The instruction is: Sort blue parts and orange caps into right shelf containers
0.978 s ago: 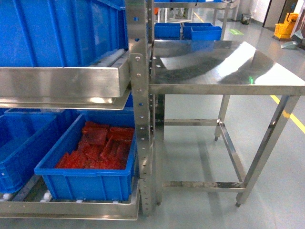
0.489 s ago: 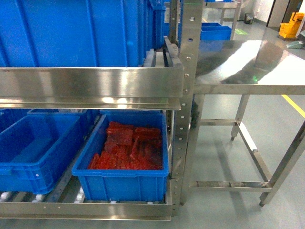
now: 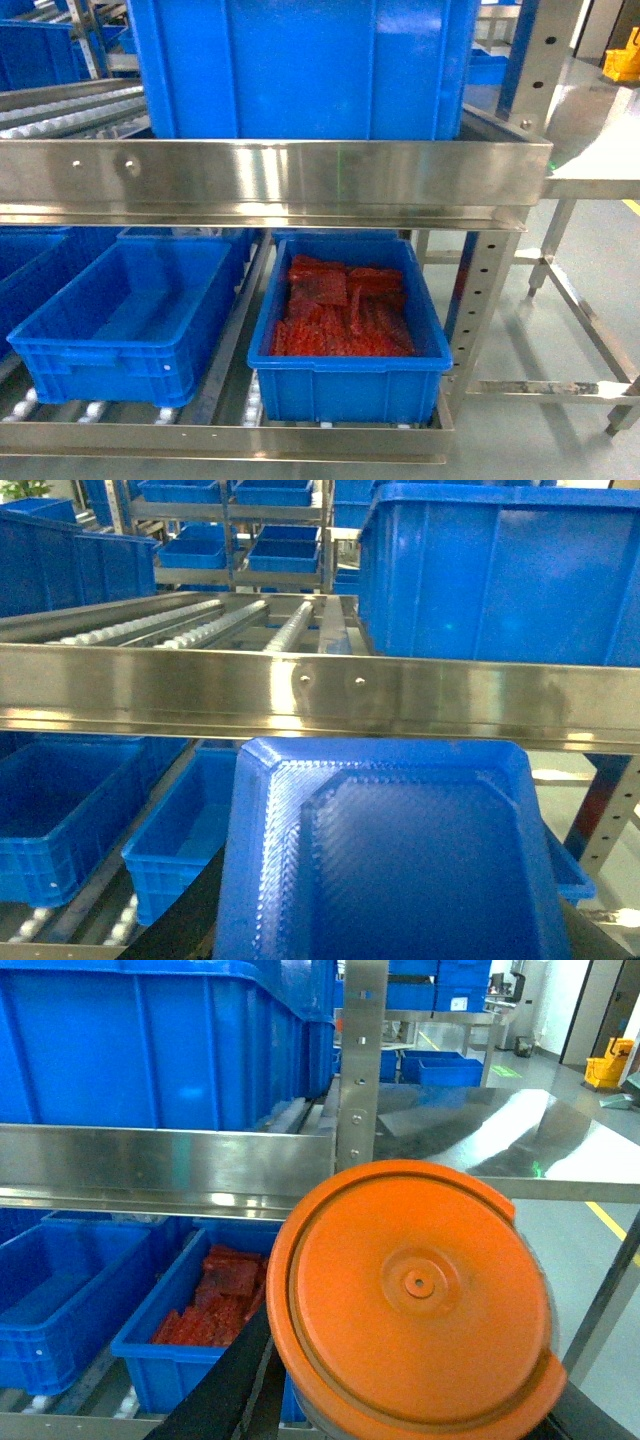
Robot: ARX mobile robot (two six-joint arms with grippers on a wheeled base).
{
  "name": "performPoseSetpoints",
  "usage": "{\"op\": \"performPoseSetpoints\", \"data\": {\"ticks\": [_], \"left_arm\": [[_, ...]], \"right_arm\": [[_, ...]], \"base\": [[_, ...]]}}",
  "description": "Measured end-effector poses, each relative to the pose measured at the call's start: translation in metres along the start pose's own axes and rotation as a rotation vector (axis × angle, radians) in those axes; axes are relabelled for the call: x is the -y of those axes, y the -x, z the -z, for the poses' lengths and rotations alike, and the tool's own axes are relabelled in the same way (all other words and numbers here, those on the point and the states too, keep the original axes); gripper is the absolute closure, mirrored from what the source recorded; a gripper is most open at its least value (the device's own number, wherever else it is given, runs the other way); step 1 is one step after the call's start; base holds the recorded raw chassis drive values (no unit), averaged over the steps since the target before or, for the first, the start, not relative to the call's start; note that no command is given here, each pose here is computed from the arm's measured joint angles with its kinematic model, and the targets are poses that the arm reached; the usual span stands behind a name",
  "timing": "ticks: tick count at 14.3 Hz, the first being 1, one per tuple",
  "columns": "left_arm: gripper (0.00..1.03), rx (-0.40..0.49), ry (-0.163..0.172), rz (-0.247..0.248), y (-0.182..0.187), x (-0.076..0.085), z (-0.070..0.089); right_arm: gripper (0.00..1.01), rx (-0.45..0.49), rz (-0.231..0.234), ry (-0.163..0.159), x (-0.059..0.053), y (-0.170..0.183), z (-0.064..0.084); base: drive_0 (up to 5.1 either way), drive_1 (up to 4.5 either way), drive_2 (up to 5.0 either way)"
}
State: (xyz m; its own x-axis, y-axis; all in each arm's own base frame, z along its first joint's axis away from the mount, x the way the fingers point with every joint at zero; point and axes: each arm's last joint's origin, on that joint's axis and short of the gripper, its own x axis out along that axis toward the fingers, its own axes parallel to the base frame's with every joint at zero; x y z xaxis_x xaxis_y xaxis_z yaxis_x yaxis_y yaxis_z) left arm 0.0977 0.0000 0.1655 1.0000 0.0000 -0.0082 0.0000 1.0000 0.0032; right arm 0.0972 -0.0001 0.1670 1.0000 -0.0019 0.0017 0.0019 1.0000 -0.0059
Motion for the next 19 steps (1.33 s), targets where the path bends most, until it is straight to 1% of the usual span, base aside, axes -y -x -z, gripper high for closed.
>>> {"op": "performPoseSetpoints", "data": {"ticks": [19], "left_arm": [[0.60, 0.001, 0.000, 0.000, 0.0000, 0.0000, -0.0001]], "right_arm": [[0.58, 0.002, -0.002, 0.000, -0.0001, 0.0000, -0.0002]], "base": [[-5.0, 2.41, 2.4]]}}
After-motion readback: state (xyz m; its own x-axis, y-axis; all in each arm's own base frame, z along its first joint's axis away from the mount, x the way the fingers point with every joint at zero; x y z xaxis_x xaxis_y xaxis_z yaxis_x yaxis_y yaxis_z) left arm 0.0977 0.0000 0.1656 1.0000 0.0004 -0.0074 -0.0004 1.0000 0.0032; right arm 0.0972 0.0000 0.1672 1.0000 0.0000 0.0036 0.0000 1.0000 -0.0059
